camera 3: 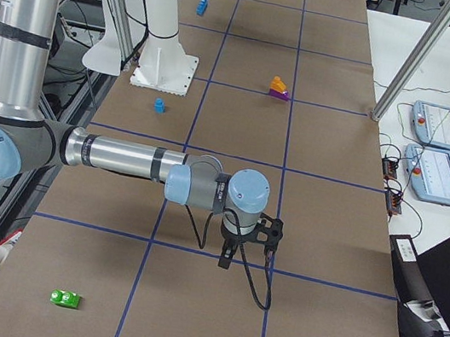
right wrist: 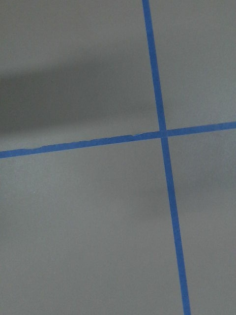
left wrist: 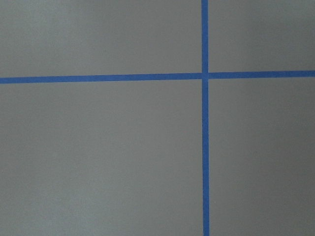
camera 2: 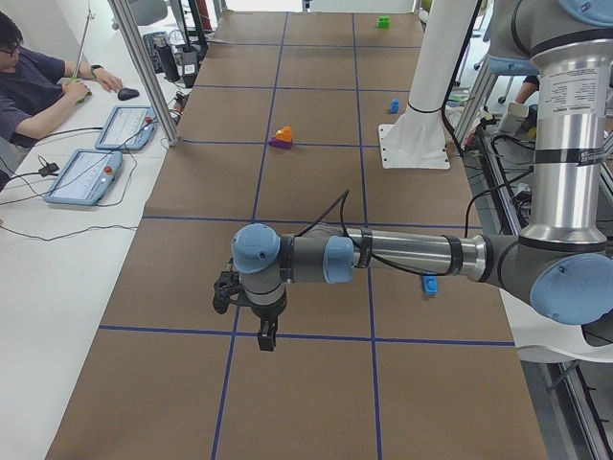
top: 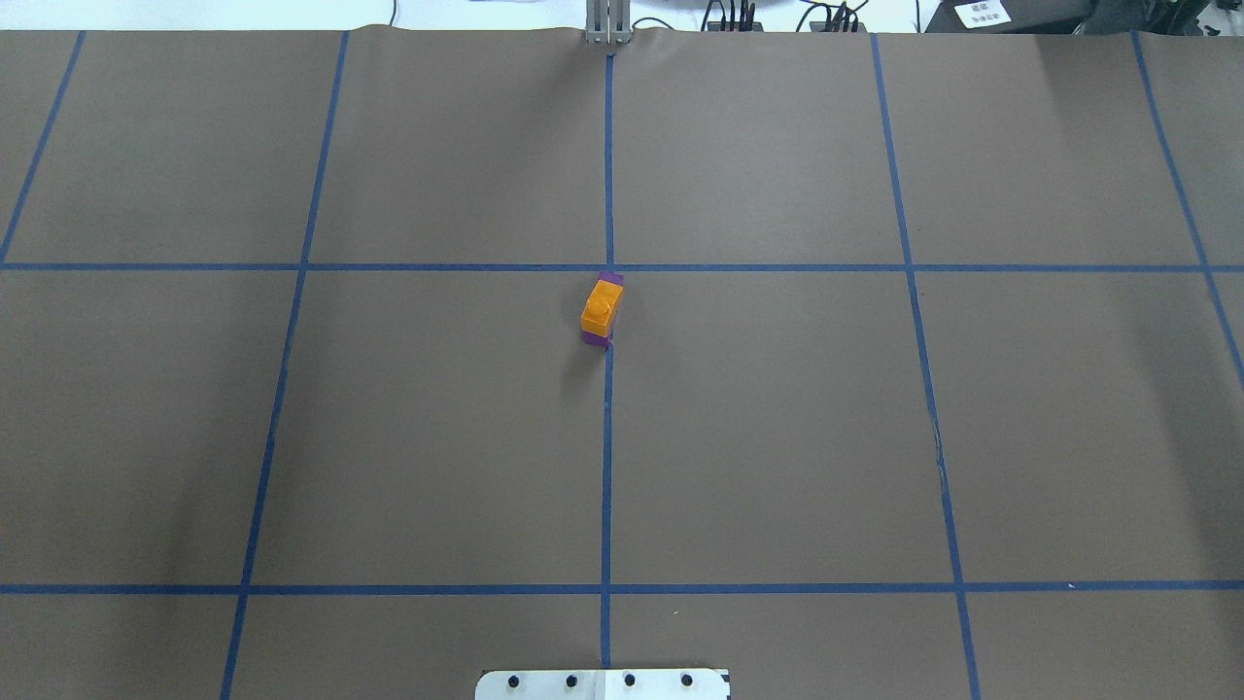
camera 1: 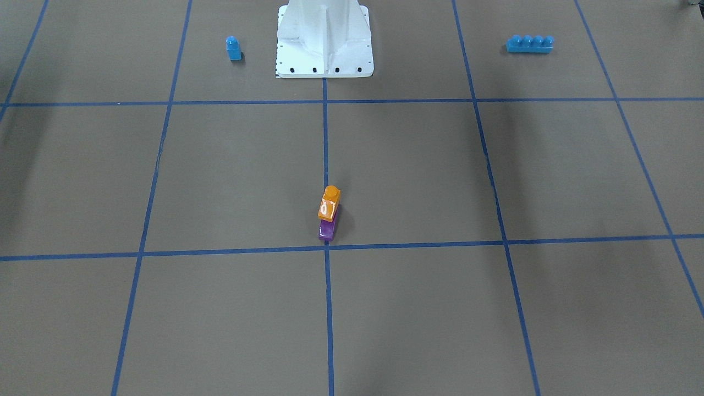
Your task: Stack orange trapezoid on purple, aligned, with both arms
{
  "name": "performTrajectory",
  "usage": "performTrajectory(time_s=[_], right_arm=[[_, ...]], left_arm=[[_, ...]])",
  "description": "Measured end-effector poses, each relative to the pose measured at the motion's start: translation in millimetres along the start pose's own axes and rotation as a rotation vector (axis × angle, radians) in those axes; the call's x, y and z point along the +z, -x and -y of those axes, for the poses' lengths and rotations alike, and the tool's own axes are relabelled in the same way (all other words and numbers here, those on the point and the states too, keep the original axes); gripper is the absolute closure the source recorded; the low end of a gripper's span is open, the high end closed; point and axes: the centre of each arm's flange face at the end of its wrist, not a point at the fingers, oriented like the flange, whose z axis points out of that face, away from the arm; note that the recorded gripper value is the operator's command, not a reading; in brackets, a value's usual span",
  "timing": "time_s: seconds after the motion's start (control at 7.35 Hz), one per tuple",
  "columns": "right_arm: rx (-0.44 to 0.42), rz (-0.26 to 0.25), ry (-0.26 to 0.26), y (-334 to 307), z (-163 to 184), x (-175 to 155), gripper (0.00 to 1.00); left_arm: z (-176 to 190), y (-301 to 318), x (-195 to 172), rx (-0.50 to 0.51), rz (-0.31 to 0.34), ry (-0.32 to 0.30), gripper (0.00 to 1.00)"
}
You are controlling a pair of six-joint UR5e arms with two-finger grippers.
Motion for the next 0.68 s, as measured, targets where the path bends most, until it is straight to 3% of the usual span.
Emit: performTrajectory(time_s=[0.68], right_arm=[[-0.004,-0.001,-0.005,1.9,2.4,-1.8,0.0]], left_arm=[[0.5,-0.3,0.1,0.004,-0.004,-0.001,0.0]])
